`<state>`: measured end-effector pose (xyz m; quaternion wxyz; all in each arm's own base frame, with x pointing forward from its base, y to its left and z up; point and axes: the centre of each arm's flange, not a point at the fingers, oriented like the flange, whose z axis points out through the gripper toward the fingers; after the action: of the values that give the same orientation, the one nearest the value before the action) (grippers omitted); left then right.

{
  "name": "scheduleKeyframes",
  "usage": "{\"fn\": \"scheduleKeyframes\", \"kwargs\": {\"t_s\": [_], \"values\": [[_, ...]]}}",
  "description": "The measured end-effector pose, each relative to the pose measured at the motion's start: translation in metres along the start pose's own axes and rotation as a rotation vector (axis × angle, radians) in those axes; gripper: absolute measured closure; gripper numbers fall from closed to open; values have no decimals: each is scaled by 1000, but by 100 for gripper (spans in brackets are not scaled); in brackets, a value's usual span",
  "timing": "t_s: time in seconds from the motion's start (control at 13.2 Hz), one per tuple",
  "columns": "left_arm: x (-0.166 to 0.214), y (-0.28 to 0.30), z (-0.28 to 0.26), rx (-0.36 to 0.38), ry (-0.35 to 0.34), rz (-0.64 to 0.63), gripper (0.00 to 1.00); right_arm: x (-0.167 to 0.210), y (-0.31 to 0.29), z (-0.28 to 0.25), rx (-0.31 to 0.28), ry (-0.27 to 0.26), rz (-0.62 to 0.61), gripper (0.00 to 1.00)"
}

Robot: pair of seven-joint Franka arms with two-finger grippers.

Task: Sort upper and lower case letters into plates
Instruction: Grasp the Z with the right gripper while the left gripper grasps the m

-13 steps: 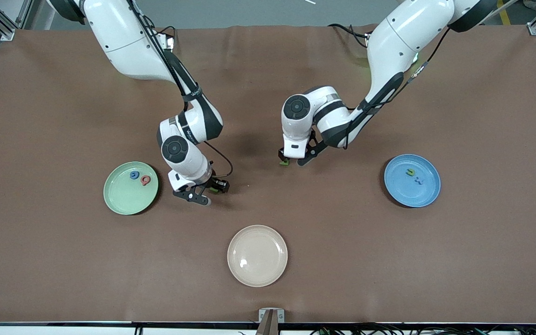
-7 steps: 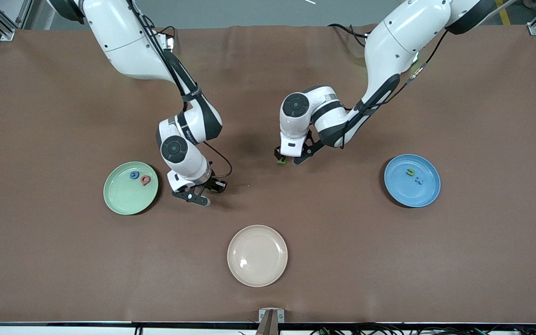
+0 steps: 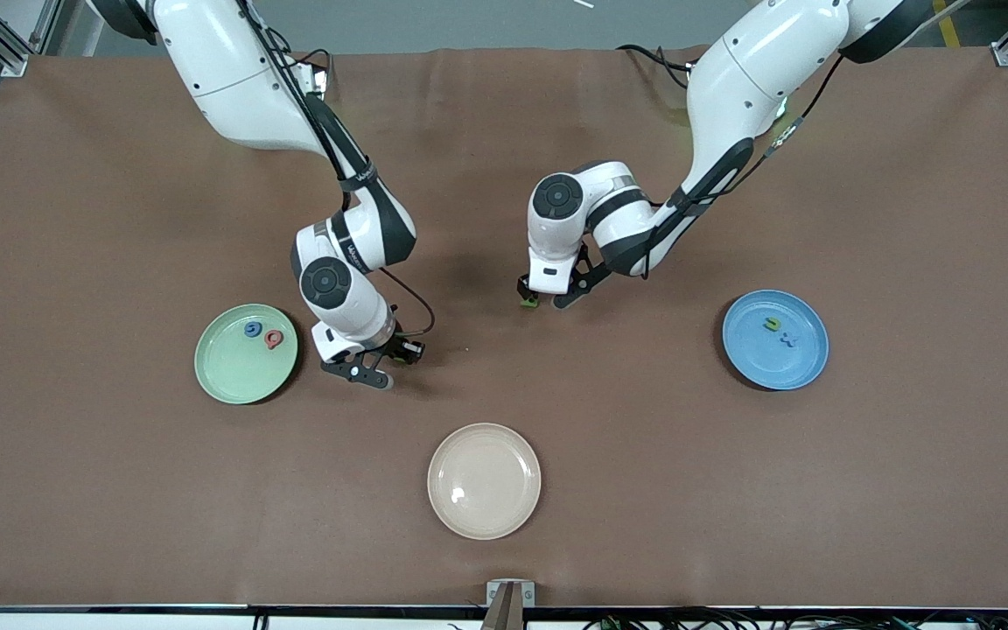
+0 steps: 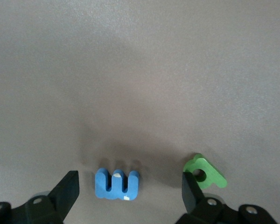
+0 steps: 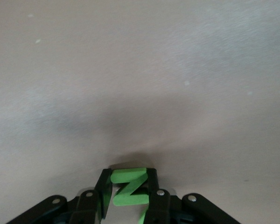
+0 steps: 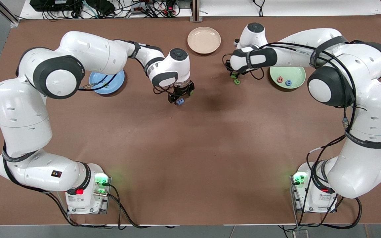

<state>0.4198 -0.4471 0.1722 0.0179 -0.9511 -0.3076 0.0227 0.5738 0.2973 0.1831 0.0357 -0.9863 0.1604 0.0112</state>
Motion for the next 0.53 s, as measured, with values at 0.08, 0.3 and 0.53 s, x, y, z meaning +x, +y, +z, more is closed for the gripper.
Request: {"fn": "scheduleKeyframes", "kwargs": {"t_s": [0.08, 0.3, 0.53], "values": [[1, 0, 0, 0, 1, -2, 3, 9, 5, -7, -21, -20, -5, 65], [3, -1, -2, -2, 3, -2, 4, 46, 35, -46, -53, -75, -65, 65], [1, -3, -4, 0, 8, 7, 4, 85, 96, -76, -69, -93, -150, 65]]}}
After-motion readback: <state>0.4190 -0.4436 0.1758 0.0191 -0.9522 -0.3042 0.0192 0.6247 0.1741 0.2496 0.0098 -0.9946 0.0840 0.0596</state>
